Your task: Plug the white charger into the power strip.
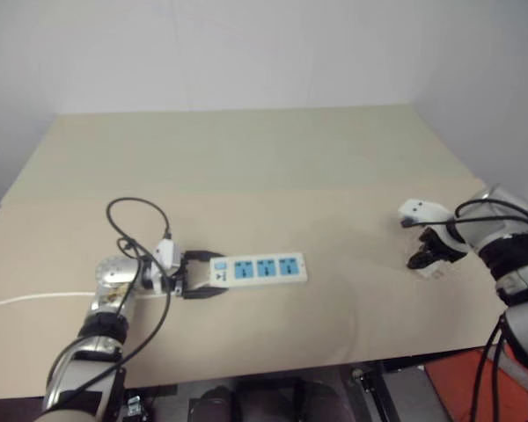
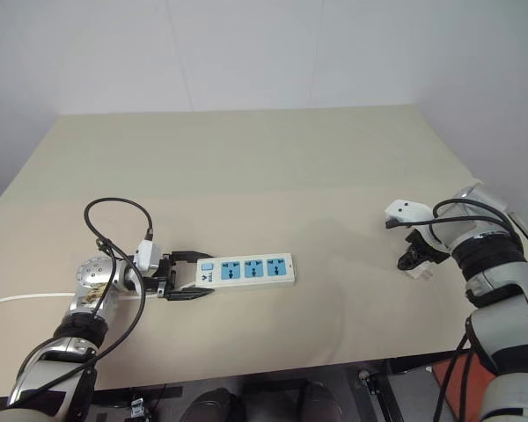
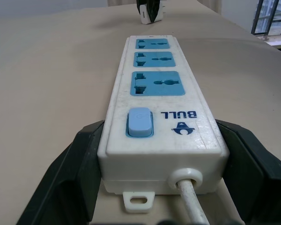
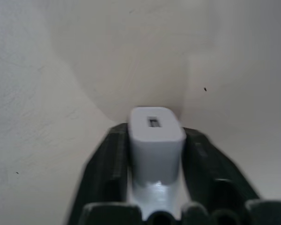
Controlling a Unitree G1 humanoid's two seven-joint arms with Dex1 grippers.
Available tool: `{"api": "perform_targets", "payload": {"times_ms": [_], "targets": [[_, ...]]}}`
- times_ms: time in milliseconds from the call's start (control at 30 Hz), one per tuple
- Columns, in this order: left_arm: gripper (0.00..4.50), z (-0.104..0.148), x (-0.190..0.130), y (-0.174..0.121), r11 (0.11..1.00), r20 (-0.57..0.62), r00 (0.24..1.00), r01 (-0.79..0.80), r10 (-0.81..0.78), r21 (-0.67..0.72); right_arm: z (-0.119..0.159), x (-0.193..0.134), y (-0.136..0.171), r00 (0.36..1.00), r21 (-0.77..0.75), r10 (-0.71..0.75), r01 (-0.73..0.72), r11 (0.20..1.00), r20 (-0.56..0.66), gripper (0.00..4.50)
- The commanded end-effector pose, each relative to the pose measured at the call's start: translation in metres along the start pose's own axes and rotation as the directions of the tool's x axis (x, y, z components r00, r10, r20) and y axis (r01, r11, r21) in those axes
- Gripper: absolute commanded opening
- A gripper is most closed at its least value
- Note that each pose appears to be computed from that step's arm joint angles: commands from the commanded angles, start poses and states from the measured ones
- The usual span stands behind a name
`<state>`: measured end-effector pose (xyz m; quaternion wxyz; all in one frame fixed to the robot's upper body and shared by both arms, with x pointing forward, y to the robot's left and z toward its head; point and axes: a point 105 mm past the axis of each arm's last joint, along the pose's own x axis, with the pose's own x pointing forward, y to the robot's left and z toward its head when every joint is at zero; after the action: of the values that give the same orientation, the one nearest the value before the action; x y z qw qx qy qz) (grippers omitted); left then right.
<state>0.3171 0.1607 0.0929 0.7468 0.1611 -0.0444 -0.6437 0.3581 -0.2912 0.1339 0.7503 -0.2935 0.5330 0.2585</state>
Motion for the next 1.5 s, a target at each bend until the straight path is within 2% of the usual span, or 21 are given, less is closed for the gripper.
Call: {"api": "perform_targets", "payload": {"times_ms": [33,167,233,300,367,467,567,667,833,900,1133,1300,1500], "targets": [[3.25,-0.003,0.0,-0.003,1.0,-0.031,0.999,0.016,-0.016,0.0,0.006,-0.014,-0.007,0.999,0.019,-0.034,0.033,0.999,0.037,1.09],[3.25,-0.003,0.0,-0.004,1.0,-0.032,0.999,0.021,-0.021,-0.001,0.011,-0.021,-0.005,0.998,-0.037,-0.044,0.046,0.998,0.054,1.09],[3.25,-0.001,0.0,-0.004,1.0,-0.024,0.999,0.025,-0.025,0.002,0.019,-0.03,-0.002,0.993,-0.086,-0.049,0.058,0.995,0.106,1.09],[3.25,0.001,0.0,-0.004,1.0,-0.015,1.0,0.024,-0.024,0.005,0.038,-0.045,0.009,0.97,-0.189,-0.041,0.088,0.978,0.24,1.09],[3.25,0.002,0.0,-0.004,1.0,-0.015,1.0,0.026,-0.025,0.006,0.059,-0.06,0.026,0.917,-0.237,0.009,0.094,0.967,0.399,1.09],[3.25,0.003,0.001,-0.006,0.999,-0.019,0.999,0.039,-0.039,0.005,0.089,-0.078,0.065,0.736,-0.383,0.19,0.101,0.918,0.65,1.09],[3.25,0.003,0.002,-0.007,0.999,-0.017,0.999,0.042,-0.042,0.003,0.112,-0.086,0.095,0.57,-0.426,0.307,0.084,0.901,0.762,1.09],[3.25,0.005,0.005,-0.008,0.999,-0.012,0.999,0.037,-0.037,0.003,0.136,-0.085,0.13,0.386,-0.479,0.439,0.01,0.878,0.812,1.09],[3.25,0.014,0.014,-0.011,1.0,0.04,0.999,0.028,-0.028,-0.003,0.158,-0.08,0.16,0.124,-0.509,0.525,-0.14,0.849,0.842,1.09],[3.25,0.016,0.016,-0.014,1.0,0.039,0.999,0.025,-0.025,-0.003,0.159,-0.074,0.174,0.061,-0.551,0.57,-0.189,0.813,0.819,1.09],[3.25,0.017,0.025,-0.022,1.0,0.047,0.999,0.012,-0.011,-0.024,0.156,-0.051,0.213,-0.051,-0.676,0.682,-0.211,0.706,0.729,1.09],[3.25,0.018,0.028,-0.026,0.999,0.052,0.998,0.02,-0.019,-0.036,0.158,-0.044,0.23,-0.142,-0.73,0.716,-0.138,0.669,0.683,1.09],[3.25,0.017,0.027,-0.026,0.999,0.034,0.999,0.018,-0.017,-0.031,0.162,-0.031,0.232,-0.132,-0.753,0.741,-0.097,0.651,0.658,1.09]]}}
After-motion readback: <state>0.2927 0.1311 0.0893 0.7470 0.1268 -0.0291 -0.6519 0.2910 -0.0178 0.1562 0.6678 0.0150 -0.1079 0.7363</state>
